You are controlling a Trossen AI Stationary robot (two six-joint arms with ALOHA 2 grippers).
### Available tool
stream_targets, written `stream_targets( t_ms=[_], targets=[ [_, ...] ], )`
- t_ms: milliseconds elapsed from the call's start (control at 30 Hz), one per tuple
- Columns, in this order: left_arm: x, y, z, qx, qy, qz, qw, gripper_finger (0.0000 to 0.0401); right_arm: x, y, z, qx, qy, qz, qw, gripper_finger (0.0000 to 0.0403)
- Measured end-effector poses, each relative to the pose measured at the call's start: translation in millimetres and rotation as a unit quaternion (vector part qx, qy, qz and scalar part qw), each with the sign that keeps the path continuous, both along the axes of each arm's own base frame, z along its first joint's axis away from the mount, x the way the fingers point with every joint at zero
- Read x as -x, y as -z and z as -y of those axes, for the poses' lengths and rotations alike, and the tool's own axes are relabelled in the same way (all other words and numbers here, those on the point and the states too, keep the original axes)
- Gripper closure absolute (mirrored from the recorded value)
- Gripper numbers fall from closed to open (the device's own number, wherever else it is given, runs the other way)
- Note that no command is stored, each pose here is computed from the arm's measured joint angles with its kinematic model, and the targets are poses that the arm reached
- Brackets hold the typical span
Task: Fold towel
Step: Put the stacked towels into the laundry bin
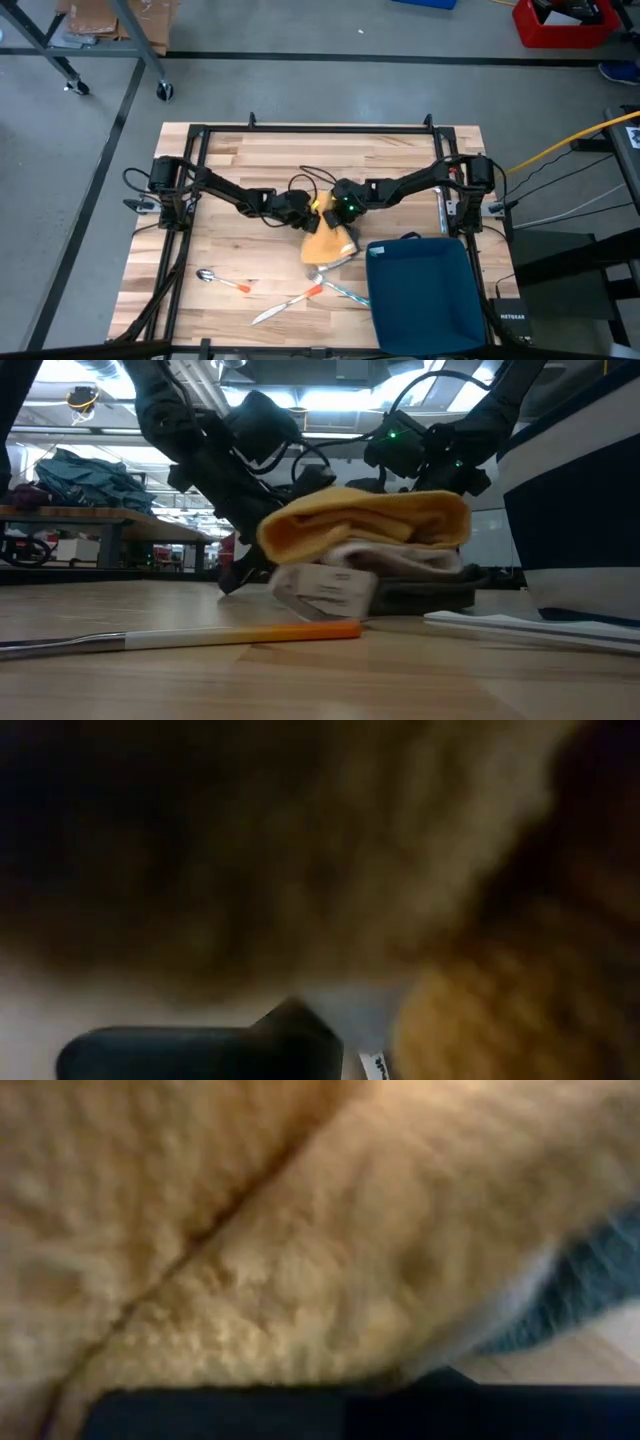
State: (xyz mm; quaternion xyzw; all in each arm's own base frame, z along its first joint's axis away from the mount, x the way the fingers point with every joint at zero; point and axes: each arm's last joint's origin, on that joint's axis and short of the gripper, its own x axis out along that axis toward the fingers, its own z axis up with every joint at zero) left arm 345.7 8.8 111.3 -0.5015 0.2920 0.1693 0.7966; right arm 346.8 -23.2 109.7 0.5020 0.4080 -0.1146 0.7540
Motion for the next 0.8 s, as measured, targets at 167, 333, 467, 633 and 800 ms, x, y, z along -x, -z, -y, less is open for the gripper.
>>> stream_targets(
  t_ms=[167, 333, 467, 633, 800],
  targets=[
    [-1, -3, 9, -0.006, 0.007, 0.010, 1.000, 0.0359, -2, -1, -6, 0.002, -0.012, 0.012, 1.000, 0.0395],
    [-2, -14, 11, -0.018, 0.019, 0.036, 0.999, 0.0362, 0, -9, -8, -0.002, -0.032, 0.024, 0.999, 0.0395],
    [-1, -28, 12, -0.031, 0.022, 0.058, 0.998, 0.0385, 3, -25, -8, -0.002, -0.035, 0.036, 0.999, 0.0395],
    [-2, -39, 11, -0.030, 0.010, 0.083, 0.996, 0.0394, 9, -41, -8, 0.000, -0.036, 0.039, 0.999, 0.0395],
    [-2, -48, 16, -0.027, 0.009, 0.108, 0.994, 0.0397, 15, -55, -9, -0.004, -0.041, 0.047, 0.998, 0.0395]
  ],
)
